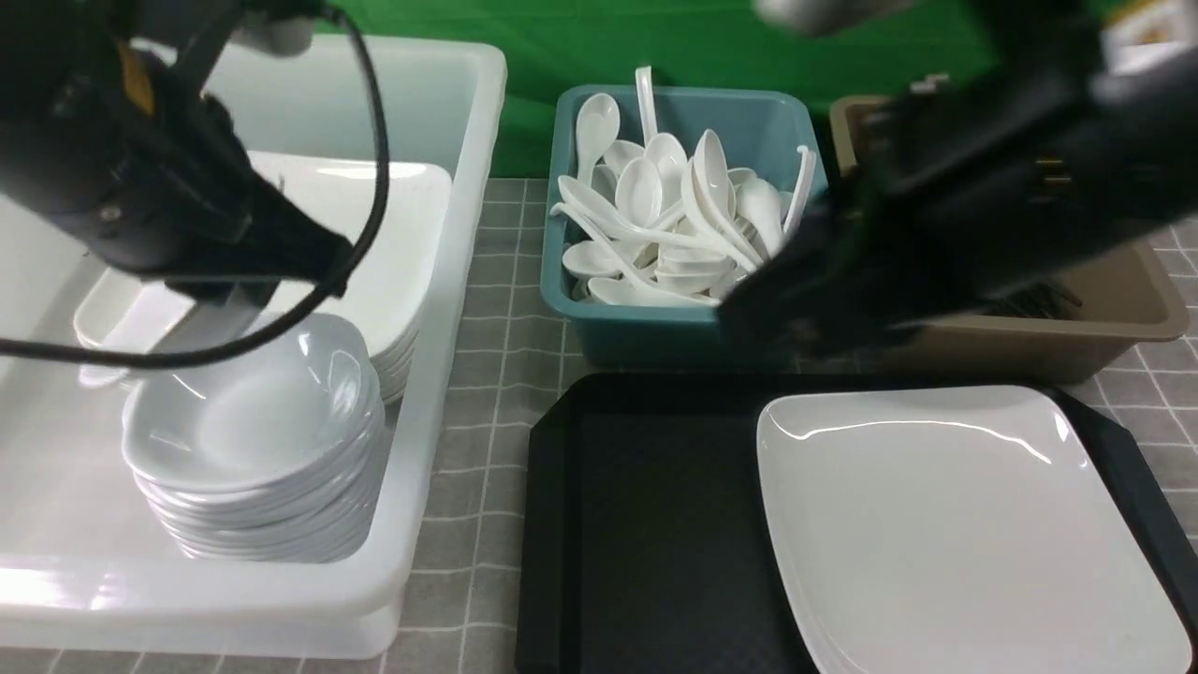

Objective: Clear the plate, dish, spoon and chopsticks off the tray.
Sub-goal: Use the left arm to put the small plate into the large storage box on the left, then use the left arm to grab a plate from the dinner plate

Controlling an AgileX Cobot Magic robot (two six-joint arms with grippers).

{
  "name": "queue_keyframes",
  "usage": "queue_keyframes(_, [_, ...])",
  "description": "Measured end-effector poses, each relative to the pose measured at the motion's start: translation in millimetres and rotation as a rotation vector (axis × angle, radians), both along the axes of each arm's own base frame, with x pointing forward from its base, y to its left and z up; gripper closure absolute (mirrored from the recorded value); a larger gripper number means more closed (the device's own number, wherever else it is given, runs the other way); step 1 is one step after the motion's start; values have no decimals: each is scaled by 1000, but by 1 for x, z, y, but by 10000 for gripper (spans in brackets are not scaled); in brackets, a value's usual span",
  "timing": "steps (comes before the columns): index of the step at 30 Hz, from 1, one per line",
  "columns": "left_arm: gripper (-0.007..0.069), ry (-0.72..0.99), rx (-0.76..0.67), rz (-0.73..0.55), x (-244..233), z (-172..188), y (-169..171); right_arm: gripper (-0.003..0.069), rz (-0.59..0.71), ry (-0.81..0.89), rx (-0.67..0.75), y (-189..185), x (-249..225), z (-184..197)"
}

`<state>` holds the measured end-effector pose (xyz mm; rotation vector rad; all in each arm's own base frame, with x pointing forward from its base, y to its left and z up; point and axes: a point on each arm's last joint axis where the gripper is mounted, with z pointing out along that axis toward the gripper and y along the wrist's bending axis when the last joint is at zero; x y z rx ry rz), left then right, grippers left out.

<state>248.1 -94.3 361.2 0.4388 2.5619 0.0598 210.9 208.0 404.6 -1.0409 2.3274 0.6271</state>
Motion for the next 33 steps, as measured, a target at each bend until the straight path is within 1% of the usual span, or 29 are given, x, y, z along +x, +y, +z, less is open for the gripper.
queue_keyframes(2, [600,10,-34,-5,0,-10,-3,633,7,2,-35,16,8,-5])
queue_keyframes(4, [600,35,-63,-6,0,-18,-6,633,13,-2,-39,25,12,-5])
queue_keyframes(7, [600,61,-81,2,1,-24,-8,633,9,-4,-36,29,16,-4])
queue_keyframes(10, [562,64,-91,15,4,-26,-10,633,4,-16,-30,30,17,0])
queue_keyframes(12, [493,63,-96,17,6,-27,-11,633,5,-17,-30,30,16,1])
queue_keyframes(14, [396,62,-97,18,6,-27,-11,633,6,-15,-33,29,16,1])
queue_keyframes(15, [327,60,-98,17,6,-27,-11,633,7,-15,-37,29,16,1])
queue_keyframes(16, [292,57,-99,17,6,-26,-11,633,7,-14,-41,29,16,1])
queue_keyframes(17, [235,53,-102,19,7,-24,-11,633,6,-18,-52,28,16,0])
queue_keyframes(19, [129,39,-138,31,7,-12,-13,631,-3,-35,-97,23,18,-1])
queue_keyframes(20, [94,22,-165,34,8,-3,-15,631,-18,-41,-120,19,19,-1])
queue_keyframes(22, [55,-12,-219,33,8,15,-18,630,-66,-53,-164,7,23,2])
queue_keyframes(25, [57,-45,-313,21,8,35,-24,630,-135,-61,-213,-15,26,7])
queue_keyframes(26, [74,-50,-350,12,7,39,-27,630,-163,-58,-237,-25,27,9])
queue_keyframes(27, [106,-59,-402,-29,6,43,-36,630,-206,-62,-260,-39,30,12])
queue_keyframes(28, [134,-58,-410,-52,6,43,-41,630,-227,-65,-261,-46,31,13])
queue_keyframes(29, [192,-54,-437,-96,5,43,-51,630,-260,-65,-267,-56,31,13])
queue_keyframes(30, [281,-38,-466,-136,7,38,-65,630,-293,-63,-274,-67,31,12])
queue_keyframes(31, [351,-16,-482,-172,6,33,-78,630,-324,-57,-284,-78,29,11])
queue_keyframes(32, [460,21,-496,-203,10,23,-93,630,-352,-48,-287,-89,24,9])
queue_keyframes(33, [503,43,-504,-227,11,17,-103,630,-373,-37,-294,-97,21,5])
